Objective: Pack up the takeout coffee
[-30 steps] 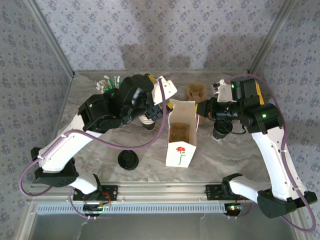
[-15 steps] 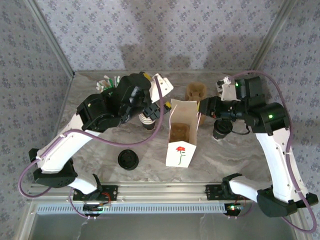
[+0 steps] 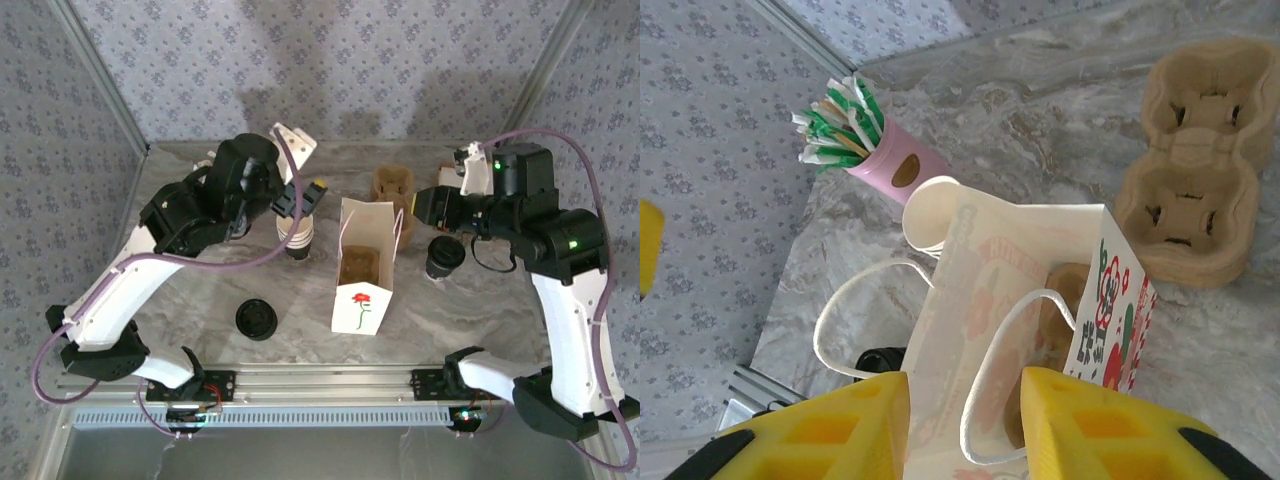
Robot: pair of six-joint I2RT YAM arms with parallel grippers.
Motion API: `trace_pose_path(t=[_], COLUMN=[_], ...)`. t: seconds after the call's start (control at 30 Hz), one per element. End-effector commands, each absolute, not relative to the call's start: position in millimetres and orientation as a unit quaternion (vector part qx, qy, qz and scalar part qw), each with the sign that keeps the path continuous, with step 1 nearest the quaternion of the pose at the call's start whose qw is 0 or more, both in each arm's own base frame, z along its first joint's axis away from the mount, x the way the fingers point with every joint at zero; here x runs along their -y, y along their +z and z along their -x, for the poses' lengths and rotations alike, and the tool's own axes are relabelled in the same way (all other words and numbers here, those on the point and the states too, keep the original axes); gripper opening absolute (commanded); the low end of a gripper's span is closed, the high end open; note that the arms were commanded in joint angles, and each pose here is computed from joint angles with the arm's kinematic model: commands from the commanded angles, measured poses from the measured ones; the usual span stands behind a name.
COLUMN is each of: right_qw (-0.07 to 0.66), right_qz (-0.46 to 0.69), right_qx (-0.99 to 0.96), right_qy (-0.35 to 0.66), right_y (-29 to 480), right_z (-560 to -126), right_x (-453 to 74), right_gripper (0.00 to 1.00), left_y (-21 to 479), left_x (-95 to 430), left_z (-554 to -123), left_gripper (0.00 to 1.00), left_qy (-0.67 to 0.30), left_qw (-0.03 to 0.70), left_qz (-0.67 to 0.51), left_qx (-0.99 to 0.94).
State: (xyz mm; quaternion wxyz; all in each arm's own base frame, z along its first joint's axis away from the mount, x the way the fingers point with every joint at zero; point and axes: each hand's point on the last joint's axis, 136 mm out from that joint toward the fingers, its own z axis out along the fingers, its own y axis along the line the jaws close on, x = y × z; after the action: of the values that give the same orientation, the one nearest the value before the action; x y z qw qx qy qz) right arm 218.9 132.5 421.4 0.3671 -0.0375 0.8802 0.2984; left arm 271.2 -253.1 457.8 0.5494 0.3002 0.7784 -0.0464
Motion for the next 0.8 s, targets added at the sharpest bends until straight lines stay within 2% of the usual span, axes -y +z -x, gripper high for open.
trace_pose_path(t=[0.0, 0.27, 0.63, 0.77], right_qw=[0.381, 0.365, 0.267, 0.251], right_qz=[0.066, 0.15, 0.127, 0.116], right_qx=[-0.876, -0.873, -0.937, -0.952], right_qy=[0.288, 0.287, 0.184, 0.129], right_y=[434, 446, 387, 369], right_z=[-218, -216, -234, -237], right_x=[-135, -186, -211, -206], right_gripper=[0.36, 0.35, 0.33, 0.32], left_y=[474, 445, 420, 409], left_x=[232, 235, 263, 273], left_z=[-274, -277, -265, -263], left_gripper=[1.0, 1.0, 1.0, 1.0], left_qy=[-0.091, -0.14, -0.212, -0.225], left_qw=[0.562, 0.497, 0.456, 0.443], left_qz=[-0.22, -0.193, -0.209, -0.217], left_qx=[-0.792, -0.834, -0.839, -0.84])
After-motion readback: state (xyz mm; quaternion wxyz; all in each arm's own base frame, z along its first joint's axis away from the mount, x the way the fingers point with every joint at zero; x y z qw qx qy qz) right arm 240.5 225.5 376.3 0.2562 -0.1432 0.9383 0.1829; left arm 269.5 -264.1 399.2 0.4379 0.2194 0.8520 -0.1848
